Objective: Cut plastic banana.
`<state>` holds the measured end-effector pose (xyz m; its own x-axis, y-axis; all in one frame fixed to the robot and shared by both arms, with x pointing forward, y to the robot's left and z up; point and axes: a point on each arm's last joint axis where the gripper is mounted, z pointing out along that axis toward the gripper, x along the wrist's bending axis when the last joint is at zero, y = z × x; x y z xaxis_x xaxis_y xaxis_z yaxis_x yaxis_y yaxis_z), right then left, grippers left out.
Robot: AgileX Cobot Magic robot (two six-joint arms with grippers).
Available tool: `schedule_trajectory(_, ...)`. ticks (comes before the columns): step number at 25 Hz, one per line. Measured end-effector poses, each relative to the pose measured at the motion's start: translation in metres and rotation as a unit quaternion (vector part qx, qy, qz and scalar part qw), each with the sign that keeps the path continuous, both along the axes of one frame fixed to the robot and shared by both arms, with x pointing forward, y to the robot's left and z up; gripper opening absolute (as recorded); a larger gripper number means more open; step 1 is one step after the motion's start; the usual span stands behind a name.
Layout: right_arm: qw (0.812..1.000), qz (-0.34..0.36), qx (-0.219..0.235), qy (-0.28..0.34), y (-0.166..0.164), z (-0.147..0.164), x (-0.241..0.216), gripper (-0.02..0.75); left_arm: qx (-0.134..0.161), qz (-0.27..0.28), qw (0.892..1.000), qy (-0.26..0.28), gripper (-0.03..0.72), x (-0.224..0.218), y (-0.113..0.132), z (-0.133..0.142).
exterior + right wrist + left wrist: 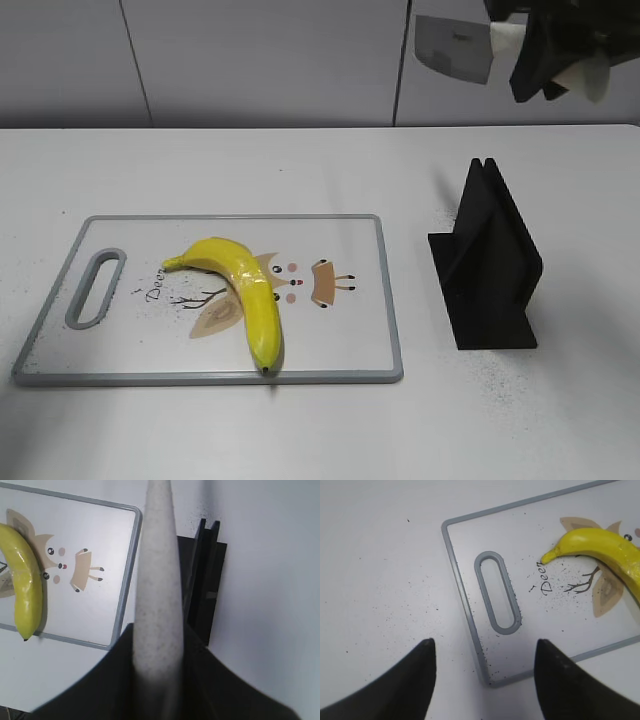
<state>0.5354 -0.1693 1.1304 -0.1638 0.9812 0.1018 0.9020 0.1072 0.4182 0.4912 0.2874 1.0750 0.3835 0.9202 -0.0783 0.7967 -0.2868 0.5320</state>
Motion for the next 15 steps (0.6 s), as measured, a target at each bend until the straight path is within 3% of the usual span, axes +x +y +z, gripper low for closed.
schedule_trajectory(8, 0.999, -0.043, 0.018, 0.009, -0.011, -0.025, -0.025, 0.165, 0.000, -0.001, 1.000, 0.002, 0.585, 0.000, 0.000, 0.000)
schedule_trajectory(15, 0.998, -0.057, -0.021, 0.011, -0.021, -0.050, -0.032, 0.165, 0.008, -0.003, 1.000, 0.016, 0.585, -0.004, 0.001, -0.009)
